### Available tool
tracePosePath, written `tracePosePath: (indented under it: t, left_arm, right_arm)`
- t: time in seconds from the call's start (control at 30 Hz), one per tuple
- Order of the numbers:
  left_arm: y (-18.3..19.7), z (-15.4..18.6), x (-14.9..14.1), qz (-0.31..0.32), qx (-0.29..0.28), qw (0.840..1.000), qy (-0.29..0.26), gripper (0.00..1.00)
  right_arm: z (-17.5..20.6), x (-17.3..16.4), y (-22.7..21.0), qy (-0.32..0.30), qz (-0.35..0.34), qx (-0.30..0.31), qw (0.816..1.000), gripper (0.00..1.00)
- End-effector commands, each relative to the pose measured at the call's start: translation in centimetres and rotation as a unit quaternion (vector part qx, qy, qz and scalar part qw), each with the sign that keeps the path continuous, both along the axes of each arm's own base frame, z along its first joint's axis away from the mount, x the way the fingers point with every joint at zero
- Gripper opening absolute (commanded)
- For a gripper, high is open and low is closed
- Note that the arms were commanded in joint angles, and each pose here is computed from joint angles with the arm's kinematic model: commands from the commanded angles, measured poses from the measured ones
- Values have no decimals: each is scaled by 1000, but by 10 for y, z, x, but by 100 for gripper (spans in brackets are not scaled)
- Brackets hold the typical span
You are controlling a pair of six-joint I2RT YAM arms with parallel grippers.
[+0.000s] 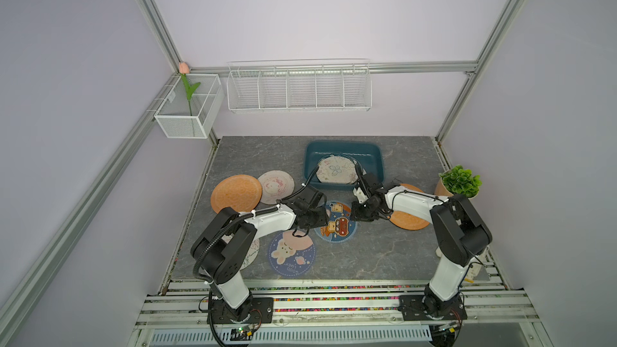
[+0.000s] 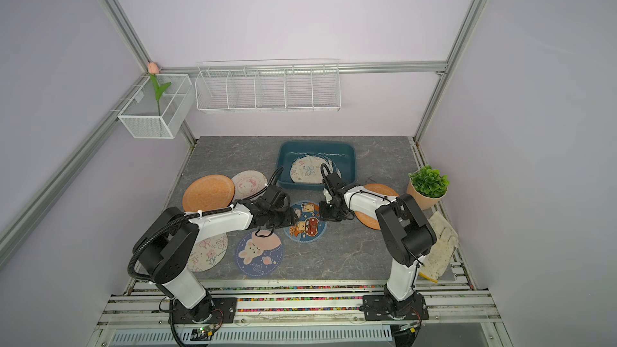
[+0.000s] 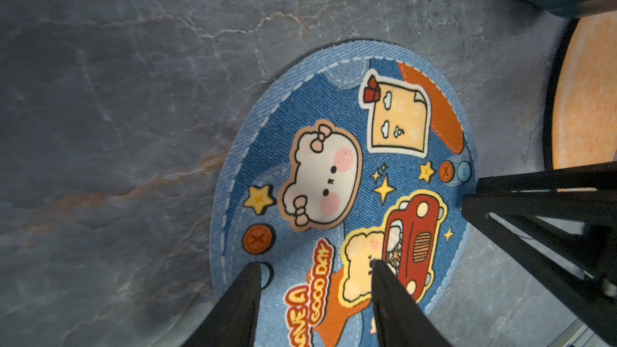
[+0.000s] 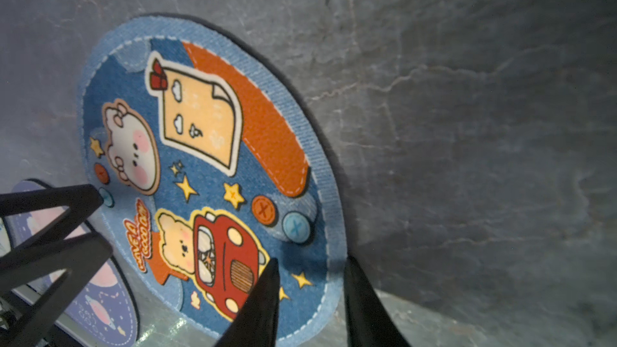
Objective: Put the coasters into the storage box
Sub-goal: Pick up the coaster from the center of the board.
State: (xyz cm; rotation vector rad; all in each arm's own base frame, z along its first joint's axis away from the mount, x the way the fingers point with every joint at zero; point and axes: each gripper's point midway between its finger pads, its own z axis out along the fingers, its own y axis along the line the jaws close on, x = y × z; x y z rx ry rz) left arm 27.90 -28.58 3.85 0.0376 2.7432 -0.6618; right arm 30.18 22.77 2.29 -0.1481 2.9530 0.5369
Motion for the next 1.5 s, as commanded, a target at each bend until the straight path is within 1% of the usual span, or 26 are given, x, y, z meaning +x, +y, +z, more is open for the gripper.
tracePosePath:
  t: [0.0, 0.2, 0.3, 0.4, 0.47, 0.63, 0.93, 1.17, 1.37, 1.47]
  left_arm:
    - [-4, -3, -1, -1, -1, 1000, 2, 54]
    - [-3, -3, -2, -1, 0, 1000, 4, 54]
    - [3, -1, -3, 3, 10, 1000, 1, 54]
    - [15, 3, -4, 8, 31, 999, -11, 59]
    - [22, 7, -4, 13, 40, 999, -20, 61]
    - [32, 8, 0, 27, 50, 998, -28, 67]
    - [20, -11, 4, 20, 38, 999, -4, 67]
    - [11, -14, 2, 10, 24, 1000, 6, 66]
    - [10, -14, 0, 9, 23, 1000, 8, 66]
    - [8, -15, -2, 7, 23, 1000, 10, 65]
  right_arm:
    - [-9, -5, 3, 19, 4, 2, 1000, 31]
    - [-9, -4, 4, 20, 5, 5, 1000, 31]
    - [-9, -5, 3, 20, 4, 3, 1000, 32]
    - [-9, -6, 3, 20, 4, 3, 1000, 33]
    - [-9, -6, 3, 21, 4, 3, 1000, 34]
    - [-9, -6, 3, 21, 2, 3, 1000, 34]
    - [-7, -4, 5, 20, 3, 5, 1000, 35]
    - [-9, -4, 9, 23, 6, 7, 1000, 35]
    - [-10, -3, 13, 24, 7, 12, 1000, 29]
    - [-10, -2, 14, 25, 8, 12, 1000, 22]
